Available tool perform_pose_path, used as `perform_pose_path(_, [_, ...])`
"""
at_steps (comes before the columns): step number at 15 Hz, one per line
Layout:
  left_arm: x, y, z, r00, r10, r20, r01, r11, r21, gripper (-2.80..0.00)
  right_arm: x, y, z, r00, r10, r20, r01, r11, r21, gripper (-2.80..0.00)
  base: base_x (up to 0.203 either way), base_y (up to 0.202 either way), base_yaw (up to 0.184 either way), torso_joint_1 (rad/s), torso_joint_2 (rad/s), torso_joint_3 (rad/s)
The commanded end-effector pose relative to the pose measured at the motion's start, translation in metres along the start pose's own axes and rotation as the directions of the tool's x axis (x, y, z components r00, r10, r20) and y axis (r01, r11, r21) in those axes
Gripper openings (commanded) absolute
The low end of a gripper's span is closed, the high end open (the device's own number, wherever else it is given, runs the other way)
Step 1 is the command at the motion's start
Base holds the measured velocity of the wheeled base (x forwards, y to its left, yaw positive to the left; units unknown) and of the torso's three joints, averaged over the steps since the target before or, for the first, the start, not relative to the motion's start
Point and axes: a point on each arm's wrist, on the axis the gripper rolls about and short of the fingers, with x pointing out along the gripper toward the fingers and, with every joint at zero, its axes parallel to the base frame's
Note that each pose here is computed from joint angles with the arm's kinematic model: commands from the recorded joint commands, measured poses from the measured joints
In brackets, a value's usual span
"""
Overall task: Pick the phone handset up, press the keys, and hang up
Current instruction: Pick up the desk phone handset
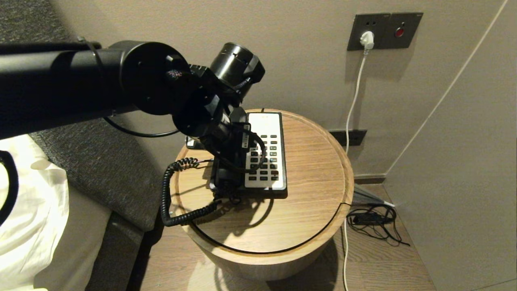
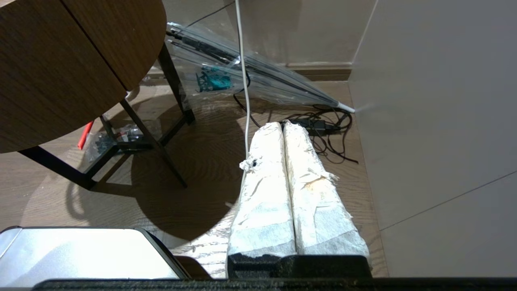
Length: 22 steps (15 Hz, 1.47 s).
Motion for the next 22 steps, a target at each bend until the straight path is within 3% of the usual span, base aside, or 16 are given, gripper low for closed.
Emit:
perform_pose_path(1, [0.001, 0.0, -0.001, 1.0, 0.005, -0.004, -0.005, 1.0, 0.0, 0.0, 0.0, 0.0, 0.0, 1.0, 0.0, -0.002, 0.0, 1.0, 0.0, -2.8, 0.0, 0.0, 0.0, 0.0, 0.0, 0.0])
perform_pose_path(6, [0.009, -0.003, -0.003, 1.0, 0.012, -0.018, -0.012, 1.0, 0.005, 0.0, 0.0, 0.0, 0.0, 1.0, 0.0, -0.002, 0.0, 1.0, 0.0, -2.8, 0.0, 0.0, 0.0, 0.0, 0.0, 0.0])
perform_pose_path(7, [0.009, -0.003, -0.003, 1.0, 0.01, -0.016, -0.01, 1.0, 0.003, -2.28, 0.0, 0.0, 0.0, 1.0, 0.0, -0.002, 0.0, 1.0, 0.0, -2.8, 0.0, 0.0, 0.0, 0.0, 0.0, 0.0])
perform_pose_path(8, [0.009, -0.003, -0.003, 1.0, 0.012, -0.017, -0.012, 1.0, -0.001, -2.8, 0.0, 0.0, 0.0, 1.0, 0.0, -0.002, 0.0, 1.0, 0.0, -2.8, 0.0, 0.0, 0.0, 0.0, 0.0, 0.0])
perform_pose_path(22, [-0.013, 0.004, 0.003, 1.0, -0.015, 0.024, 0.016, 0.999, -0.031, -2.8, 0.0, 0.0, 0.0, 1.0, 0.0, -0.002, 0.0, 1.0, 0.0, -2.8, 0.0, 0.0, 0.0, 0.0, 0.0, 0.0])
